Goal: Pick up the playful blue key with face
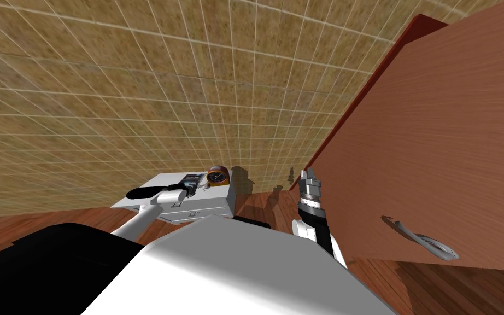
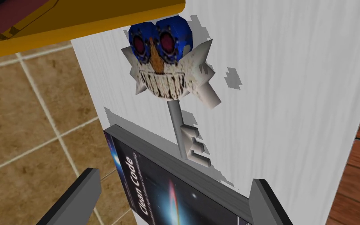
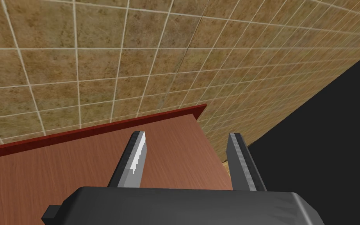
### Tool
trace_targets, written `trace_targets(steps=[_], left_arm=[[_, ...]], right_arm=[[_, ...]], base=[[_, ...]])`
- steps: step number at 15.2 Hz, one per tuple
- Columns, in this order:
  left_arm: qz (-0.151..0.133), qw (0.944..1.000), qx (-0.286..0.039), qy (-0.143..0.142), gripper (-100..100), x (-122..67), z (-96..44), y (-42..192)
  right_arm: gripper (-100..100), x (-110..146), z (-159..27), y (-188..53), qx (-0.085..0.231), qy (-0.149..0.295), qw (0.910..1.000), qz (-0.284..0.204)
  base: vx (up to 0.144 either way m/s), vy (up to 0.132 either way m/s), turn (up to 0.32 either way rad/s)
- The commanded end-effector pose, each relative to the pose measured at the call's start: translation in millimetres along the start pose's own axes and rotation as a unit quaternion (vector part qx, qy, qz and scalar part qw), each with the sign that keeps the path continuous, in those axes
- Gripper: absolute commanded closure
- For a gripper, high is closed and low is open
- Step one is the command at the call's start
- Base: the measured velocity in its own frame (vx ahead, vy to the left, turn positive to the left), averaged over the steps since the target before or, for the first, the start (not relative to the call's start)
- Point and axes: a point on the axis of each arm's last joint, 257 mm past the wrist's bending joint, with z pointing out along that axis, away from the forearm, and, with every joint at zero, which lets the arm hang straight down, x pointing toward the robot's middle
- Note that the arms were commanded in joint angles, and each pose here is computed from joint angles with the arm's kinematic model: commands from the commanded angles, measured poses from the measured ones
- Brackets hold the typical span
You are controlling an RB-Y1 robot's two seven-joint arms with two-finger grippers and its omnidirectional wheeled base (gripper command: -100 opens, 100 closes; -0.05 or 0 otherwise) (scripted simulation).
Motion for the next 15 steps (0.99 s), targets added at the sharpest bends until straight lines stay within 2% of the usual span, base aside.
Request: trace_targets(steps=[1, 6, 7, 9, 11, 12, 13, 15], left_arm=[[-0.007, 0.9998, -0.019, -0.003, -100, -8.0, 2.6, 8], [-0.04, 0.9955, -0.086, -0.01, -100, -35.3, 1.0, 43], [-0.053, 0.9936, -0.099, -0.01, -100, -43.3, -0.9, 46], [-0.059, 0.9909, -0.12, -0.015, -100, -48.9, -2.0, 63], [-0.078, 0.9855, -0.15, -0.017, -100, -59.1, -6.3, 79], [-0.078, 0.9855, -0.15, -0.017, -100, -59.1, -6.3, 79], [-0.093, 0.9808, -0.171, -0.014, -100, -64.6, -10.7, 87], [-0.097, 0.9792, -0.177, -0.017, -100, -67.6, -11.6, 94]], right_arm=[[0, 0, 0.0, 0, 0.0, 0.0, 1.0, 0.0], [0, 0, 0.0, 0, 0.0, 0.0, 1.0, 0.0], [0, 0, 0.0, 0, 0.0, 0.0, 1.0, 0.0], [0, 0, 0.0, 0, 0.0, 0.0, 1.0, 0.0], [0, 0, 0.0, 0, 0.0, 0.0, 1.0, 0.0], [0, 0, 0.0, 0, 0.0, 0.0, 1.0, 0.0], [0, 0, 0.0, 0, 0.0, 0.0, 1.0, 0.0], [0, 0, 0.0, 0, 0.0, 0.0, 1.0, 0.0]], base=[[0.015, -0.005, -0.064], [0.025, -0.005, -0.147], [0.04, -0.003, -0.191], [0.035, 0.006, -0.128], [0.035, 0.01, -0.163], [0.027, 0.016, -0.047], [0.028, 0.015, -0.122], [0.031, 0.016, -0.108]])
